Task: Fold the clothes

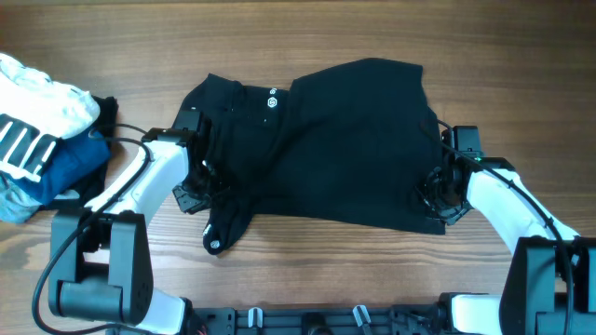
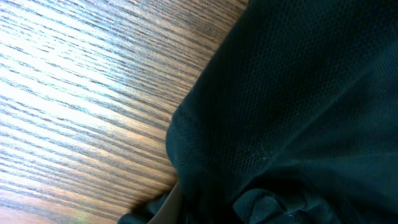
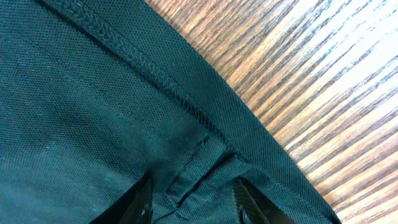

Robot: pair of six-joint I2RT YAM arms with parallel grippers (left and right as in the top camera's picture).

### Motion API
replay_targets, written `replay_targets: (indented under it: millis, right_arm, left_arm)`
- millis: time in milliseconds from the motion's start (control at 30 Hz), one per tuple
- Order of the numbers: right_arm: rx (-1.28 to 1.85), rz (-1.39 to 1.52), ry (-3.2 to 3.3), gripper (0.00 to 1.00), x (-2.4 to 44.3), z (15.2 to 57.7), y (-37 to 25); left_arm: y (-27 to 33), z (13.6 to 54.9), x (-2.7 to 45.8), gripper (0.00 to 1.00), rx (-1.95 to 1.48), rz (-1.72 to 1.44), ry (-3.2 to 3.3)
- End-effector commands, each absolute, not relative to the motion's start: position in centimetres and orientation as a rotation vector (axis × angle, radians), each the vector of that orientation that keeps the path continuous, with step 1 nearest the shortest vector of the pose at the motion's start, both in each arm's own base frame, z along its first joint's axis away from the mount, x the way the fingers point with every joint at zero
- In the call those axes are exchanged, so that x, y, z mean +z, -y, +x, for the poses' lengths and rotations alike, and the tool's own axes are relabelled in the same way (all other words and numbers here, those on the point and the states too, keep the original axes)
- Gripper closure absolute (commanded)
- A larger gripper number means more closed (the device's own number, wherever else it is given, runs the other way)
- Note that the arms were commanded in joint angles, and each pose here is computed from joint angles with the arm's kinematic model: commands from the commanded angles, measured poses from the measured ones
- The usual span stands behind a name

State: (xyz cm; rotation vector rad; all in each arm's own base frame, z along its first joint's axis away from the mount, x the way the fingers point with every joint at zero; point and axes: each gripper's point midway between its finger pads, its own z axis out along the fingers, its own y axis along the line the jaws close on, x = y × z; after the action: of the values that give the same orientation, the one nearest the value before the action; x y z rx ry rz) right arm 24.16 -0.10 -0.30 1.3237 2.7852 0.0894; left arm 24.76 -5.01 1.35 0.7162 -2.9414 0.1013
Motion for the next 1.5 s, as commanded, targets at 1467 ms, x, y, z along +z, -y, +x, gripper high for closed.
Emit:
replay_targets:
  millis: [1467]
  right_arm:
    - [0.105,0.997,-2.559,0.96,18.6,27.5,1.8]
  left_arm:
    - [3.6,29.4,16.9,0.96,0.206,0.561,3.105]
